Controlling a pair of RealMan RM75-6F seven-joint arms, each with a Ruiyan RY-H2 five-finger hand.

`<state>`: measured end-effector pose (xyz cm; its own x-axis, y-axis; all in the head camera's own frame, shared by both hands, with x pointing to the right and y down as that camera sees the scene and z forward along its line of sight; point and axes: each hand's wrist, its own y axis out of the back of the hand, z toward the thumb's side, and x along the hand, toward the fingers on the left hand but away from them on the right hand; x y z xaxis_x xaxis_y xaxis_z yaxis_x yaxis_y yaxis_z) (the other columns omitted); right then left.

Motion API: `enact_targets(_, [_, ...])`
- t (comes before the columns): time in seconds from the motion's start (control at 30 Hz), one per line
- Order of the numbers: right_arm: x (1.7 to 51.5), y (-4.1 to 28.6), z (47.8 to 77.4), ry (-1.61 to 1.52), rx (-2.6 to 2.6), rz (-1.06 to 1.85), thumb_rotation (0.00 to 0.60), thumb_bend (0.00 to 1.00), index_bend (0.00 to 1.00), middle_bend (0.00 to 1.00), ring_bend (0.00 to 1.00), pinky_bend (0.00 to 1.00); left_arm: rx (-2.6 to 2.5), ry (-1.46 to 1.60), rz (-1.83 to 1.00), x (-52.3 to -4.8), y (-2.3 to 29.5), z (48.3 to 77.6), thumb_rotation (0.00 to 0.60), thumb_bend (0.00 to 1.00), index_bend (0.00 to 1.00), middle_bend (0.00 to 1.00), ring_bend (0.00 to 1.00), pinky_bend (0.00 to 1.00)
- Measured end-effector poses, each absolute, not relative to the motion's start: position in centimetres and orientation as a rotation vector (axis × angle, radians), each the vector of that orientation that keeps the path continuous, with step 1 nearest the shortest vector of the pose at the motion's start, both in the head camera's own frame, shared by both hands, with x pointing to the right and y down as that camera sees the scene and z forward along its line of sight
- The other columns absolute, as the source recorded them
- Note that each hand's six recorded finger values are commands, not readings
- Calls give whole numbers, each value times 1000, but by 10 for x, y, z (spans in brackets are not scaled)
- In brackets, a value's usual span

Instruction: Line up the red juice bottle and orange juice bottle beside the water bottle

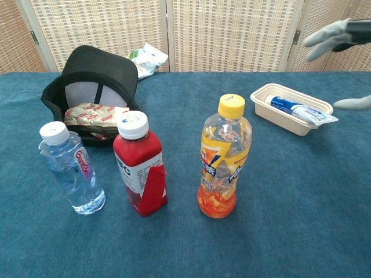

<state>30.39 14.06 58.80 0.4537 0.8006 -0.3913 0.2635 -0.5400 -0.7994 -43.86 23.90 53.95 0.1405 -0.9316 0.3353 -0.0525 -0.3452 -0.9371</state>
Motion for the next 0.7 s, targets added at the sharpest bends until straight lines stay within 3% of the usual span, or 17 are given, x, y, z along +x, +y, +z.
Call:
enact_targets(0.27, [380, 185, 556, -970, -1701, 1322, 600, 212, 202, 247, 80, 137, -1580, 951, -1364, -432, 237, 550, 600, 178, 55, 36, 129, 88])
enact_targets(0.47, [395, 208, 558, -1000, -1683, 1386, 600, 231, 202, 249, 80, 137, -1569, 934, -1379, -428, 239, 556, 600, 178, 55, 36, 129, 88])
enact_targets(0.7, [400, 212, 559, -1014, -1700, 1398, 600, 231, 202, 248, 80, 137, -1548, 942, -1420, -433, 242, 558, 600, 178, 55, 36, 129, 88])
